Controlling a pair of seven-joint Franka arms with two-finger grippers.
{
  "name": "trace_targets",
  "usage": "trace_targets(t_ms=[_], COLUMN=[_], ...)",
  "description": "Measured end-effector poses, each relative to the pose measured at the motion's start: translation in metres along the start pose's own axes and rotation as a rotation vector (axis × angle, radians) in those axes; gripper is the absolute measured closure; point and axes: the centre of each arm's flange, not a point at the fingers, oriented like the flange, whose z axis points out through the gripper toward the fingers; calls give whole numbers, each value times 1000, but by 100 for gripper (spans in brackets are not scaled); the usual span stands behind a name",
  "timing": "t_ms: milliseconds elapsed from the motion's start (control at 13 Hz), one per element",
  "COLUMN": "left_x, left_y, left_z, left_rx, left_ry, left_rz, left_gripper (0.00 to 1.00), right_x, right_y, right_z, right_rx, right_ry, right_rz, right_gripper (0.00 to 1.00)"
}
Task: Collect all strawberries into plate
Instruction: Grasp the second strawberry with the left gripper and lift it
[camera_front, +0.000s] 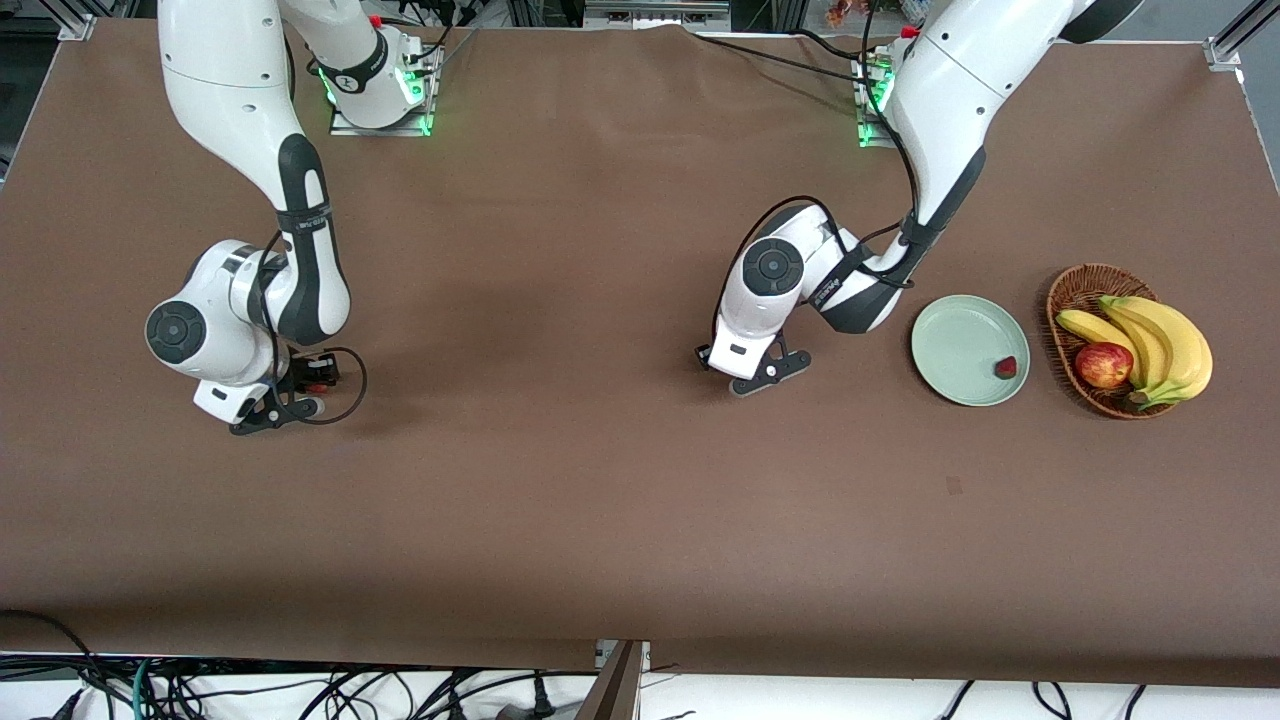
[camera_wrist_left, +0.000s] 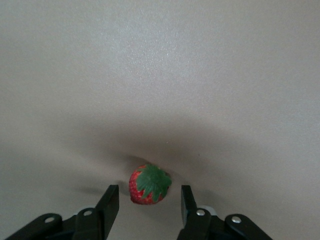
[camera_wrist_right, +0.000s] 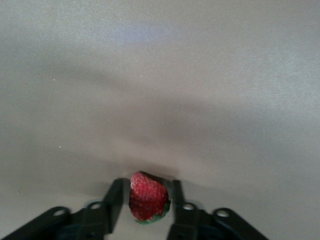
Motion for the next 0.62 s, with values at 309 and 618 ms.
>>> trace_targets(t_ms=[309, 618], left_x=[0, 26], left_y=[0, 2], left_z=[3, -28], left_rx=[2, -8], left_ry=[-4, 17], left_rz=[-3, -5], left_gripper=[69, 69], right_x=[4, 28], right_y=[-10, -73], right_z=[-8, -59], right_rx=[42, 129], right_ry=[-17, -60], right_rz=[0, 95], right_gripper=[69, 69])
